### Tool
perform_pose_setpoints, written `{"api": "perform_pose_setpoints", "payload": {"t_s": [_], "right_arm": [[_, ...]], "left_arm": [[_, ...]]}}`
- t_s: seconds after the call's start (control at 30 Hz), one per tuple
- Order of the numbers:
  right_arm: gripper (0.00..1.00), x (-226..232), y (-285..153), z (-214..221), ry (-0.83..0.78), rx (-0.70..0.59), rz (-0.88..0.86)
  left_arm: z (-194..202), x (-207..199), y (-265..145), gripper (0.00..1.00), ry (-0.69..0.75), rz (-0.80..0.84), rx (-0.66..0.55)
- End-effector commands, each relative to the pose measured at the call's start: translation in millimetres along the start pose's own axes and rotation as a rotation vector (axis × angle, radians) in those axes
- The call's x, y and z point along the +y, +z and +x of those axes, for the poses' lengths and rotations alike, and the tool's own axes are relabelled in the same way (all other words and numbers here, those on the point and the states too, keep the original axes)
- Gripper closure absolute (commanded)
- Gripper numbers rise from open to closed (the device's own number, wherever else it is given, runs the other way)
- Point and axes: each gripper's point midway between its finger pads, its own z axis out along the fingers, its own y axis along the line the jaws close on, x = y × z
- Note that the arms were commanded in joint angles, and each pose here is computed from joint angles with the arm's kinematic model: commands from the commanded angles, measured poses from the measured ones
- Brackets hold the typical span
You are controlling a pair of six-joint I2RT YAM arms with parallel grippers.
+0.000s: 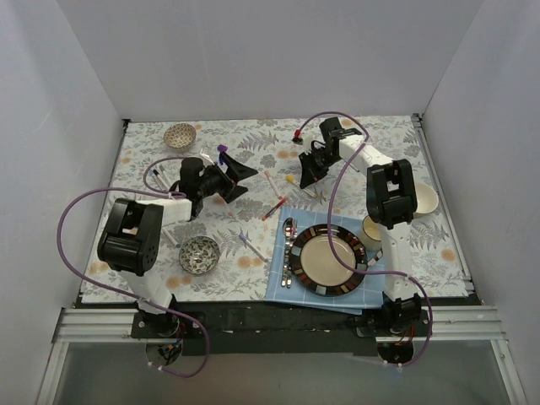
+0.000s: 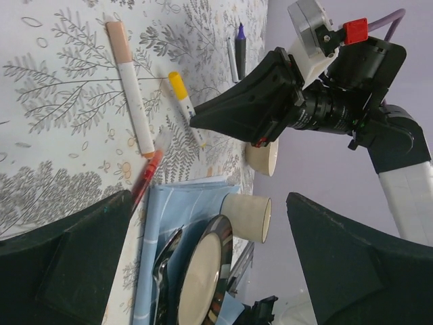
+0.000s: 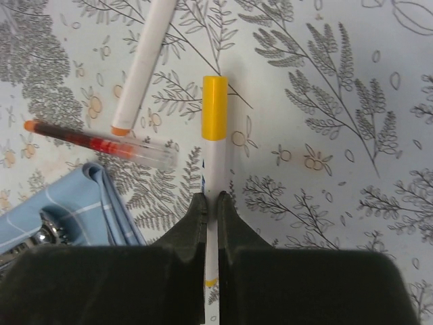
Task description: Open the pen caps
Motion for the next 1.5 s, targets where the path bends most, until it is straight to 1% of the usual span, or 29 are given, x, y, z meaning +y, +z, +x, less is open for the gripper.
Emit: {"api": "perform_pose_setpoints", "payload": {"t_s": [0.0, 0.07, 0.1, 0.17, 0.2, 0.3, 0.4, 0.43, 0.53, 0.57, 0.63, 0.77, 0.8, 0.83, 0.9, 1.1, 1.17, 1.2, 1.27, 1.33, 1.43, 1.47], "right_arm": [[0.99, 32, -16, -24, 0.007, -0.086, -0.114], [0.99, 38, -19, -29, 0.009, -0.105, -0.144], [0.99, 41, -21, -30, 0.007, -0.112, -0.157], [0.99, 50, -25, -35, 0.011, -0.134, -0.194], [0.99, 53, -26, -36, 0.01, -0.14, -0.209], [0.99, 64, -32, -42, 0.014, -0.166, -0.255], [0.99, 75, -36, -44, 0.023, -0.186, -0.307], [0.99, 77, -37, -45, 0.024, -0.191, -0.317], [0.99, 82, -38, -45, 0.035, -0.195, -0.35], [0.99, 84, -38, -46, 0.033, -0.197, -0.356], [0.99, 86, -39, -45, 0.035, -0.2, -0.366], [0.99, 88, -37, -44, 0.042, -0.2, -0.382], [0.99, 87, -37, -45, 0.043, -0.201, -0.381], [0.99, 87, -37, -45, 0.042, -0.202, -0.383], [0.99, 86, -35, -44, 0.045, -0.199, -0.382], [0.99, 87, -36, -45, 0.043, -0.203, -0.383], [0.99, 87, -36, -44, 0.048, -0.202, -0.38], [0.99, 86, -36, -44, 0.048, -0.204, -0.379], [0.99, 87, -36, -44, 0.05, -0.205, -0.38], [0.99, 86, -35, -44, 0.052, -0.205, -0.381], [0.99, 87, -35, -43, 0.052, -0.203, -0.38], [0.99, 86, -35, -43, 0.054, -0.204, -0.378]], "left_arm": [[-3, -23, 23, 0.02, -0.001, 0.062, -0.001], [2, -18, 35, 0.02, -0.004, 0.048, 0.013], [-2, -25, 41, 0.03, 0.005, 0.059, 0.007], [5, -20, 52, 0.04, 0.013, 0.038, 0.028], [1, -26, 58, 0.04, 0.028, 0.043, 0.02], [1, -15, 71, 0.04, 0.029, -0.008, 0.014], [-3, -13, 81, 0.09, 0.021, -0.009, 0.008], [-5, -18, 85, 0.12, 0.029, 0.008, 0.007], [-1, -10, 96, 0.13, 0.03, -0.025, 0.022], [-5, -13, 100, 0.14, 0.04, -0.025, 0.009], [-1, -11, 105, 0.16, 0.046, -0.033, 0.018], [1, -17, 111, 0.24, 0.056, -0.022, 0.024], [2, -17, 112, 0.29, 0.054, -0.02, 0.025], [4, -18, 113, 0.3, 0.057, -0.013, 0.026], [7, -18, 114, 0.33, 0.051, -0.01, 0.035], [17, -24, 116, 0.36, 0.055, -0.003, 0.049], [18, -27, 116, 0.42, 0.057, 0.002, 0.045], [17, -28, 116, 0.43, 0.056, 0.005, 0.04], [17, -32, 116, 0.47, 0.057, 0.009, 0.033], [16, -35, 116, 0.49, 0.057, 0.015, 0.03], [17, -38, 116, 0.61, 0.052, 0.024, 0.032], [19, -38, 116, 0.68, 0.053, 0.03, 0.037]]}}
